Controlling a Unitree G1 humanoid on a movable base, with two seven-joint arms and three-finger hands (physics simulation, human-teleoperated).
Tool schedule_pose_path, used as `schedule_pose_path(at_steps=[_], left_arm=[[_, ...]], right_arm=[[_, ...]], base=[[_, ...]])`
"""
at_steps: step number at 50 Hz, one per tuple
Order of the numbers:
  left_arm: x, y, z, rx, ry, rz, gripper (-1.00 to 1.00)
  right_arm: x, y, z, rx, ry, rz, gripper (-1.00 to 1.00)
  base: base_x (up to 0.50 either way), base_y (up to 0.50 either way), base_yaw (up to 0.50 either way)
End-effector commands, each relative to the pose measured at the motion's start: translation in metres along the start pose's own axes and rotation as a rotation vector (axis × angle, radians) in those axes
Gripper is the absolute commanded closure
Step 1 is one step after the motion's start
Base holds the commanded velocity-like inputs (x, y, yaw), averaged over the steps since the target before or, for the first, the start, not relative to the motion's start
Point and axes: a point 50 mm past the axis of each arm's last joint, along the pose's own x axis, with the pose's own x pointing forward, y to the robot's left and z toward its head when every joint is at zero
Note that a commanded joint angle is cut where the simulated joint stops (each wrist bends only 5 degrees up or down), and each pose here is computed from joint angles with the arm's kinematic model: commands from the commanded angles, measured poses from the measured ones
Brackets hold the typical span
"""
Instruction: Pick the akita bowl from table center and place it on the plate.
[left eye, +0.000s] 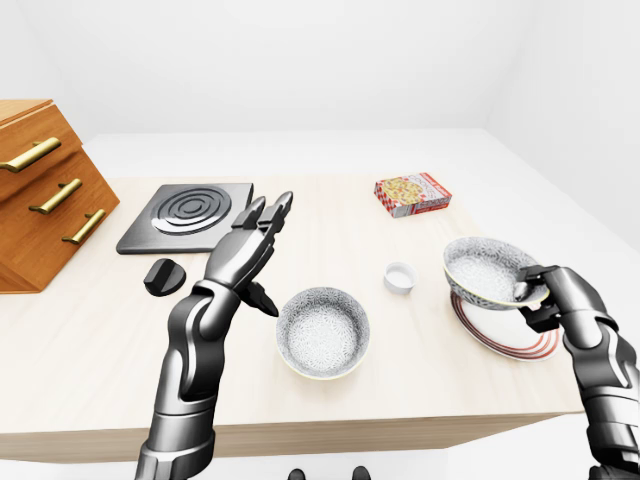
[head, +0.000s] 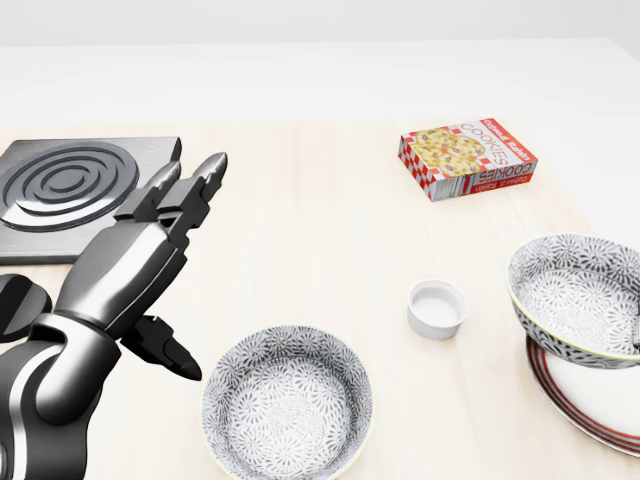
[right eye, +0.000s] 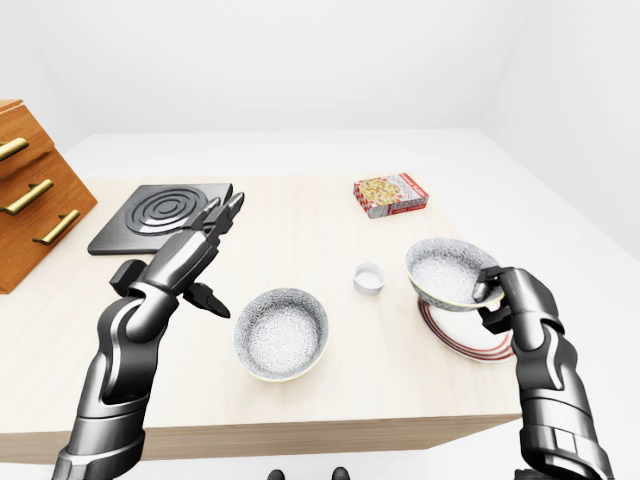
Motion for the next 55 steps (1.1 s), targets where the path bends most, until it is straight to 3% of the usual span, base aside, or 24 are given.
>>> schedule_pose_path(at_steps=[1, 10, 28, 35, 36, 37, 38, 40, 42, 47, 55], left_arm=[[0.001, -0.001, 0.0, 0.0, 0.002, -0.002, -1.0], [0.004, -0.002, -0.002, -0.001, 0.003, -0.004, -1.0], [0.005, -0.002, -0.004, -0.001, 0.004, -0.005, -1.0], [0.005, -0.002, -0.004, -0.002, 0.004, -0.006, -1.0], [0.005, -0.002, -0.004, -0.002, 0.003, -0.006, -1.0], [0.005, -0.002, -0.004, -0.003, 0.002, -0.006, -1.0], [0.005, -0.002, -0.004, -0.003, 0.002, -0.006, -1.0], [0.006, -0.002, -0.005, -0.003, 0.003, -0.005, -1.0], [0.006, -0.002, -0.005, -0.003, 0.004, -0.007, -1.0], [0.005, -0.002, -0.004, -0.004, 0.003, -0.006, -1.0], [0.005, -0.002, -0.004, -0.005, 0.005, -0.005, -1.0]], right_arm=[[0.005, -0.004, -0.03, 0.017, 0.143, -0.081, 1.0], [0.001, 0.002, -0.055, -0.021, 0.269, -0.092, 1.0], [-0.007, -0.001, -0.074, -0.051, 0.337, -0.107, 1.0], [-0.006, 0.004, -0.066, -0.028, 0.303, -0.092, 1.0], [-0.005, 0.006, -0.065, -0.025, 0.296, -0.084, 0.88], [-0.006, 0.007, -0.064, -0.022, 0.29, -0.075, 0.22], [-0.006, 0.01, -0.063, -0.015, 0.284, -0.062, -0.04], [-0.007, 0.012, -0.062, -0.018, 0.273, -0.048, -0.27], [-0.006, 0.015, -0.055, -0.009, 0.244, -0.035, -1.0], [-0.002, 0.016, -0.042, -0.002, 0.191, -0.034, -1.0], [-0.016, 0.013, -0.058, 0.005, 0.215, -0.006, -1.0]], base=[[0.0, 0.0, 0.0], [0.0, 0.0, 0.0], [0.0, 0.0, 0.0], [0.0, 0.0, 0.0], [0.0, 0.0, 0.0], [0.0, 0.0, 0.0], [0.0, 0.0, 0.0], [0.0, 0.0, 0.0], [0.0, 0.0, 0.0], [0.0, 0.0, 0.0], [0.0, 0.0, 0.0]])
